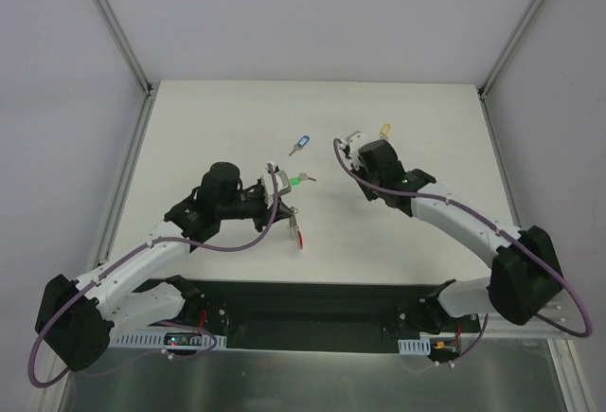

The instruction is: Put the keys on the keyring

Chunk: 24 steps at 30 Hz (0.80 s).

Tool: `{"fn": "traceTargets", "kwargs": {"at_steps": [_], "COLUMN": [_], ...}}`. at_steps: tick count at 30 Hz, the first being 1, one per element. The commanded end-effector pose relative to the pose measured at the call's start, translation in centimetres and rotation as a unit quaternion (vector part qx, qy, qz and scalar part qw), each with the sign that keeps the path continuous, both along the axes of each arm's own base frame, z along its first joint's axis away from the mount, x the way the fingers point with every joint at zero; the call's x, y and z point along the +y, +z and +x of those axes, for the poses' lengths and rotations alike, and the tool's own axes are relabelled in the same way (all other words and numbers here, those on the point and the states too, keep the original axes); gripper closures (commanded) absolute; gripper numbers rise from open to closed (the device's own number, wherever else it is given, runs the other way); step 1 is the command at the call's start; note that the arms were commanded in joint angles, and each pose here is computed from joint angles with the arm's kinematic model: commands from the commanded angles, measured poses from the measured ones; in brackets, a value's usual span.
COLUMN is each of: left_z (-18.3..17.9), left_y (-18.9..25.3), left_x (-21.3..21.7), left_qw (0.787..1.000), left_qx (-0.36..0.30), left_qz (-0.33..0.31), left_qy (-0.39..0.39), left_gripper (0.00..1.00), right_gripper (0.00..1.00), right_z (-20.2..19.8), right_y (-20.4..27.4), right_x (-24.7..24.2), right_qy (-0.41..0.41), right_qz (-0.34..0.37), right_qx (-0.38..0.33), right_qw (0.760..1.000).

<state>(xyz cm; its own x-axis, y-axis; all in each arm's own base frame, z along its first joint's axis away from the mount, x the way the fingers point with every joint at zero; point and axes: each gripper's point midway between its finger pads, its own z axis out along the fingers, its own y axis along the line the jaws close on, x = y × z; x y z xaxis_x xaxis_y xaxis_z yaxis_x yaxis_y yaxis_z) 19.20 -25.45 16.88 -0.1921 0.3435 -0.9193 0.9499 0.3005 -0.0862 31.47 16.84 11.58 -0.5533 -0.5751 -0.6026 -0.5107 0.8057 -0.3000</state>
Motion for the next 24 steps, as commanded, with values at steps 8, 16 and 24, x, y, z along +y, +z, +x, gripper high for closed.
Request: {"fn": "traceTargets", "kwargs": {"at_steps": [8,16,24], "left_z": [-0.5,-0.7,-1.5], "left_y": [3.7,4.0,3.9], "left_x": [-0.4,-0.3,-0.5], "left_qw": [0.998,0.997,0.995], "left_qx": [-0.056,-0.064,-0.076], "left_qz": [-0.033,-0.036,-0.039], "left_qy": [-0.021,-0.027,-0.059], "left_gripper": [1.00,1.00,1.00], "right_gripper": [0.99,0.98,0.93], "right_z": [-5.9,-9.8,-11.7], "right_y": [7.8,11.2,11.0], "right_x": [6.3,8.6,9.5], "right_qy": [0.183,0.271,0.320], "right_qz": [0.273,0.380,0.370], "right_qx": [-0.112,-0.134,-0.126], "right_qw": [0.938,0.874,0.863]}}
